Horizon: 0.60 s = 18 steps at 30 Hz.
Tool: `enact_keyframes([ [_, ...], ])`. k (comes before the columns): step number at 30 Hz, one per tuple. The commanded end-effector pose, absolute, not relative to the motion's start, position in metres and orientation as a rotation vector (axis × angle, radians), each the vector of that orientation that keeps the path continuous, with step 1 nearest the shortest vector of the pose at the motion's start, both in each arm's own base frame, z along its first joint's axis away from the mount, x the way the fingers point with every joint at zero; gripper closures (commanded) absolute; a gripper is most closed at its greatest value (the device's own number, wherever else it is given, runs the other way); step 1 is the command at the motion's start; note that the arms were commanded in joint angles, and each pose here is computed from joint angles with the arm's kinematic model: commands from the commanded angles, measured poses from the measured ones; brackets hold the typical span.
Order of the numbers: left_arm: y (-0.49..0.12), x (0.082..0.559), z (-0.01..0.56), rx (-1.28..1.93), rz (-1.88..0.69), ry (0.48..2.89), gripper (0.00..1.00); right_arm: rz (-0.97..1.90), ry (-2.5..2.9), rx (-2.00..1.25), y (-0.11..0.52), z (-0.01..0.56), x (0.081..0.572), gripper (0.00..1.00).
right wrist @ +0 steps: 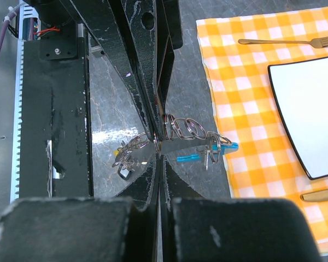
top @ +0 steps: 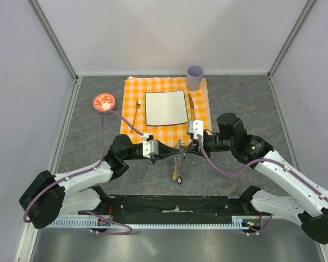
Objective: Put the keys on the keyring
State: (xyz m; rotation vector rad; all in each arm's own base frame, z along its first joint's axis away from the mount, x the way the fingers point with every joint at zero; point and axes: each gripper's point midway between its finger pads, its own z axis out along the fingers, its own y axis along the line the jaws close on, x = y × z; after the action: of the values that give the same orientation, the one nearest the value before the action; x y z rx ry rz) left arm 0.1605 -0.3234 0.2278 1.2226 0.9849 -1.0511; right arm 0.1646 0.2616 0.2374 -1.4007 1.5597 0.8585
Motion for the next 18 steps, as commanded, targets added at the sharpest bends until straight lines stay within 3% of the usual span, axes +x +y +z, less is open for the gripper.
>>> enact_keyframes([
  [1,-0.3211,0.1594,0.2572,1.178,-1.037,0.887,0.98,0.883,1.506,-1.412,0.2654,0.2463,0.161,1.0],
  [18,-0.3211,0.1582,0.2607,1.171,-1.043,0.877,0.98,0.927,1.501,-1.425,0.2687,0.2442,0.1567,1.0],
])
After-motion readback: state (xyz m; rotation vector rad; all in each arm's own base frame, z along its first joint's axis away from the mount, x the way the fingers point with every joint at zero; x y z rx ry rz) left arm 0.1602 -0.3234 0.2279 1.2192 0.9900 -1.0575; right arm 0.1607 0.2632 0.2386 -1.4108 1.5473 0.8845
